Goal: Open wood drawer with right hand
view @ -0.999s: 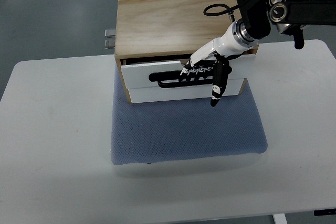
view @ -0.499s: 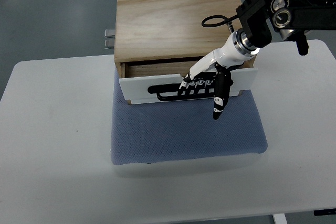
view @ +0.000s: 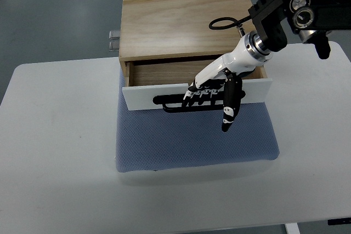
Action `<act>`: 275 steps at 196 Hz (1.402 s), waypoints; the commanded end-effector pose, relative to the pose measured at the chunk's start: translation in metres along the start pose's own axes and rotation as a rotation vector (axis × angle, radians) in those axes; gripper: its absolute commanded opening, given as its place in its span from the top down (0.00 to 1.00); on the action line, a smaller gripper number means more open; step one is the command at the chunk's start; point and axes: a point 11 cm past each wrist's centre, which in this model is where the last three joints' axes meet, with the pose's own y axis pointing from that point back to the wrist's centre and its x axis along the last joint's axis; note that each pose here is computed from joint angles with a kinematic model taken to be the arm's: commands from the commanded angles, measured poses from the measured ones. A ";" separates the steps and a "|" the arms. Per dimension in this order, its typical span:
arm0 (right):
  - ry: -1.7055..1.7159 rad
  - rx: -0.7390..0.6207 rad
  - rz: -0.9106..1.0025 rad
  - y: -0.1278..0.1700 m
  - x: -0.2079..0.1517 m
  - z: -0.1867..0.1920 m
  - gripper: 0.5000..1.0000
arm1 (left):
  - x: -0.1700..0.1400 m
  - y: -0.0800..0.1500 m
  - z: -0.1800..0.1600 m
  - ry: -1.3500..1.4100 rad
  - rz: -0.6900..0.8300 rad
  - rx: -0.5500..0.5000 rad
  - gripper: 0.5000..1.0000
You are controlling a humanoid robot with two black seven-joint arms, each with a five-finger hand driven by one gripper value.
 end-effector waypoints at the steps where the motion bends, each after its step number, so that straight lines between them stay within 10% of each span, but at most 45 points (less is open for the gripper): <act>1: 0.000 0.006 -0.005 0.001 -0.003 -0.002 0.12 | 0.000 0.000 0.000 0.001 0.000 0.000 0.00; 167: 0.017 0.069 0.079 0.034 0.015 -0.030 0.12 | 0.000 0.000 0.000 0.001 -0.002 0.000 0.00; 230: -0.062 0.409 0.343 0.114 0.071 -0.077 0.12 | 0.000 0.000 0.000 -0.001 -0.001 0.000 0.00; 275: -0.463 0.741 0.809 0.189 0.139 0.020 0.12 | 0.000 0.000 -0.001 0.001 0.000 0.001 0.00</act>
